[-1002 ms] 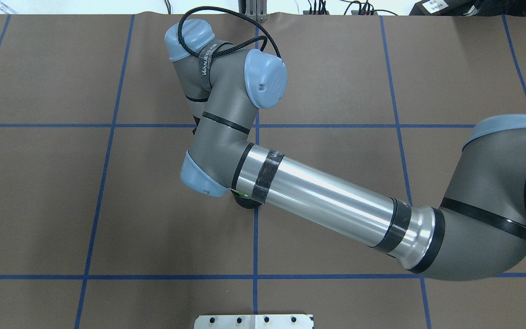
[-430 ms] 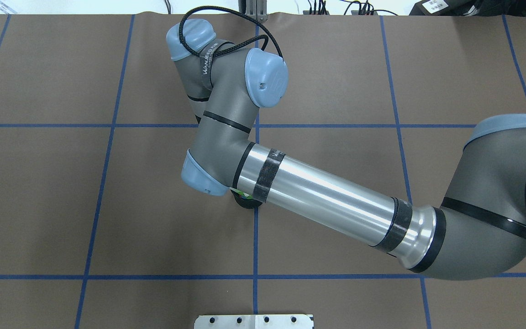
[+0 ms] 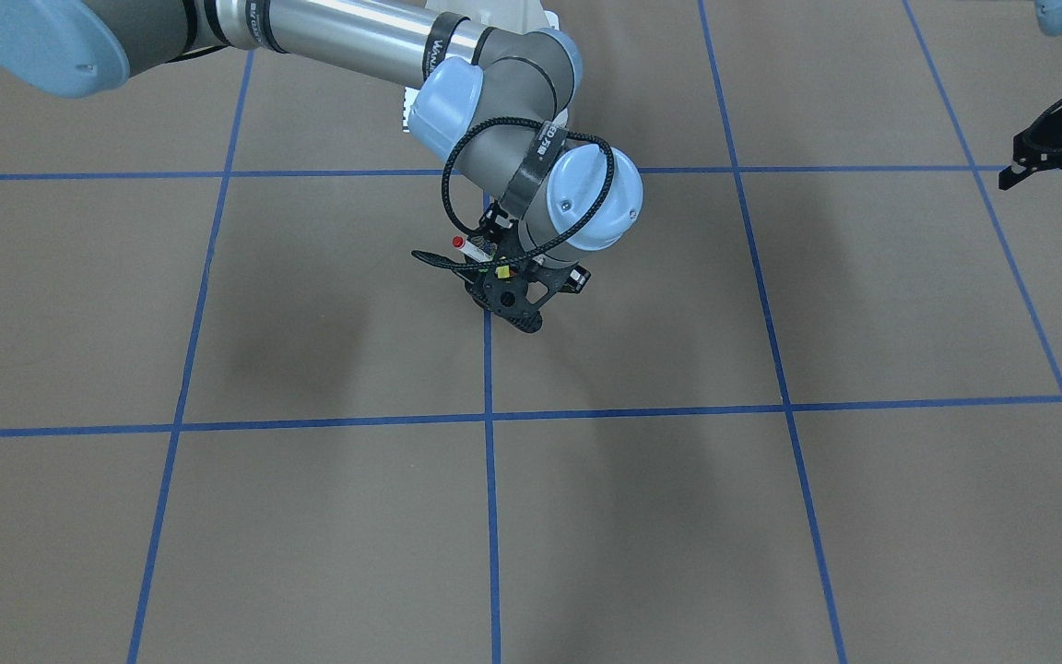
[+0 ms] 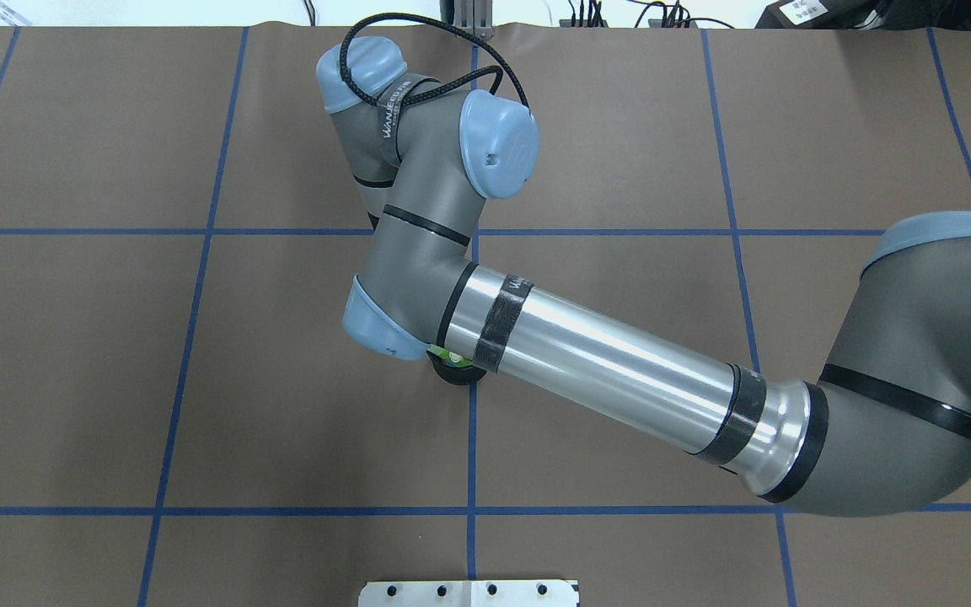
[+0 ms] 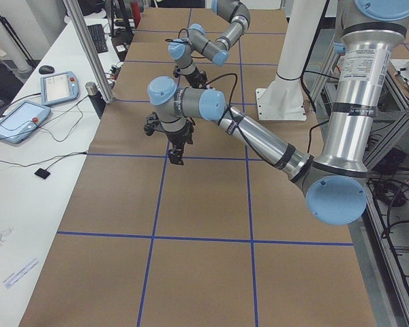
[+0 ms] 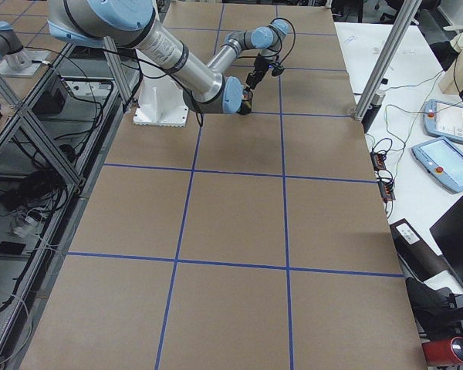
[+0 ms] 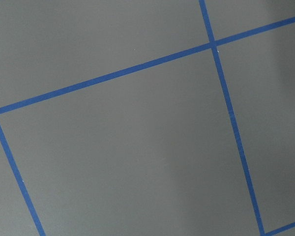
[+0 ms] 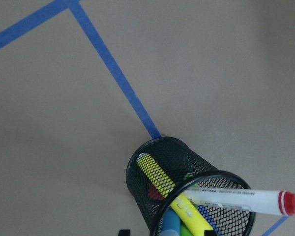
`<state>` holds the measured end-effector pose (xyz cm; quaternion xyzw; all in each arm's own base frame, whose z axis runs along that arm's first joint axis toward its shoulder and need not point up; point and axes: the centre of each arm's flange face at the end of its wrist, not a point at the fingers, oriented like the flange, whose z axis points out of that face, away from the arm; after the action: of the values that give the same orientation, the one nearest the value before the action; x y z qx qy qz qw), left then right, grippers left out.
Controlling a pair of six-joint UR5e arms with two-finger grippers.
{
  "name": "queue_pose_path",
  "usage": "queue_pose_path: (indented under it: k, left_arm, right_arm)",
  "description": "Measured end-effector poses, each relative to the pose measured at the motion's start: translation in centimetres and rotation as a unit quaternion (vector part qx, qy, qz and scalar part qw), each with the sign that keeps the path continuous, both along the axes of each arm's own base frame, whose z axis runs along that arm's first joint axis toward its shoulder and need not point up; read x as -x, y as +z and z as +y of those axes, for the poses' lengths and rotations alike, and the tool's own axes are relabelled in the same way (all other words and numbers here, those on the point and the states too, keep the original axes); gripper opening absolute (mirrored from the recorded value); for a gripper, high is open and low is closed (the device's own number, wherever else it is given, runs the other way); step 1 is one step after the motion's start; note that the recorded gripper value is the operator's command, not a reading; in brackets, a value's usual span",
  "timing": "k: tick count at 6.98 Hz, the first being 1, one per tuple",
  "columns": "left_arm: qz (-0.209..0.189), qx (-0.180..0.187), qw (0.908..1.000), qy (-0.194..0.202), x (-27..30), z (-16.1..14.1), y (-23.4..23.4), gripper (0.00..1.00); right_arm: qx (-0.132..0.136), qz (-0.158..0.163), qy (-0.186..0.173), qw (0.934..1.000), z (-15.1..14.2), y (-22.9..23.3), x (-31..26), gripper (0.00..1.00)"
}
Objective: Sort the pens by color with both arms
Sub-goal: 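Lower the right gripper into the cup and grasp the blue marker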
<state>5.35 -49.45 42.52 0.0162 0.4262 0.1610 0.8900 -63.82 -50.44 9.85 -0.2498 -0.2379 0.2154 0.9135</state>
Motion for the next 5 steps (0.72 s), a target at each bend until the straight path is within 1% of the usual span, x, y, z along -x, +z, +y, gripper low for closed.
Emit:
queue_pose_path:
  k: [1, 4, 5]
  left_arm:
    - [0.000, 0.000, 1.0000, 0.000, 0.00, 0.00, 0.00, 0.99]
    - [0.000, 0.000, 1.0000, 0.000, 0.00, 0.00, 0.00, 0.99]
    - [0.000, -0.001, 1.0000, 0.000, 0.00, 0.00, 0.00, 0.99]
  right_arm:
    - [0.001, -0.002, 0.000, 1.0000, 0.35, 0.02, 0.01, 0.57]
    - [0.001, -0.007, 0.002, 1.0000, 1.01, -0.70, 0.08, 0.48]
    - [0.001, -0.006, 0.002, 1.0000, 1.05, -0.63, 0.10, 0.46]
